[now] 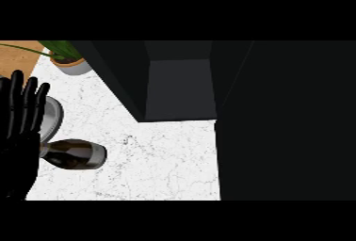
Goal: Pick up the wine, place it into the cabinet and close the cabinet
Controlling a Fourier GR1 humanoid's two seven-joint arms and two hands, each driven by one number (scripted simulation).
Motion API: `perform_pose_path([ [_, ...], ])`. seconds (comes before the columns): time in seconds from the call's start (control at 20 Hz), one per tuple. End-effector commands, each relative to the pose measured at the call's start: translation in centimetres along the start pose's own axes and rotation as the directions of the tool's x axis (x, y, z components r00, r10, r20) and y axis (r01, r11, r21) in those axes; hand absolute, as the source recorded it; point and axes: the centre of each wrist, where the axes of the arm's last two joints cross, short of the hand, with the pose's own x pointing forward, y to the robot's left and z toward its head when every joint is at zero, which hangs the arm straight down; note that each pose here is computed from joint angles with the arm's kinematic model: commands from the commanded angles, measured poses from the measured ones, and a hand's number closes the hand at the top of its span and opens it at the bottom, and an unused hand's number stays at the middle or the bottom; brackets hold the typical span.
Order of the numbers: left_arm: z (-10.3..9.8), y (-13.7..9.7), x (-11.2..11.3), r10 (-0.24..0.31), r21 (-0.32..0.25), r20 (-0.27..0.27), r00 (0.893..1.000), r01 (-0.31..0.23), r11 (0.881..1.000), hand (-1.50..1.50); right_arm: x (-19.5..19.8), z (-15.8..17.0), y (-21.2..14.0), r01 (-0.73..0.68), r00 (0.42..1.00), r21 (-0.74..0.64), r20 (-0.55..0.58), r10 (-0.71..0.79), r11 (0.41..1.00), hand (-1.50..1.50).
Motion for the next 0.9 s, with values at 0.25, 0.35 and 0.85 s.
perform_pose_path([
  [0.25, -2.5, 1.8, 0.0, 0.384, -0.512, 0.107, 0.917, -0.28, 0.812, -1.5, 1.4, 1.2, -0.4, 0.013, 0.998, 0.028, 0.069, -0.015, 1.0, -1.5],
  [0.35, 0.5, -0.8, -3.6, 0.507, -0.483, -0.218, 0.834, -0.543, 0.687, -1.5, 0.1, 1.8, 1.1, 0.13, 0.988, 0.212, -0.106, -0.11, 0.969, -1.5],
  [0.85, -2.4, 10.1, -2.6, 0.6, -0.522, -0.344, 0.723, -0.678, 0.518, -1.5, 4.3, 3.5, 0.1, 0.184, 0.976, 0.237, -0.158, -0.149, 0.954, -1.5],
])
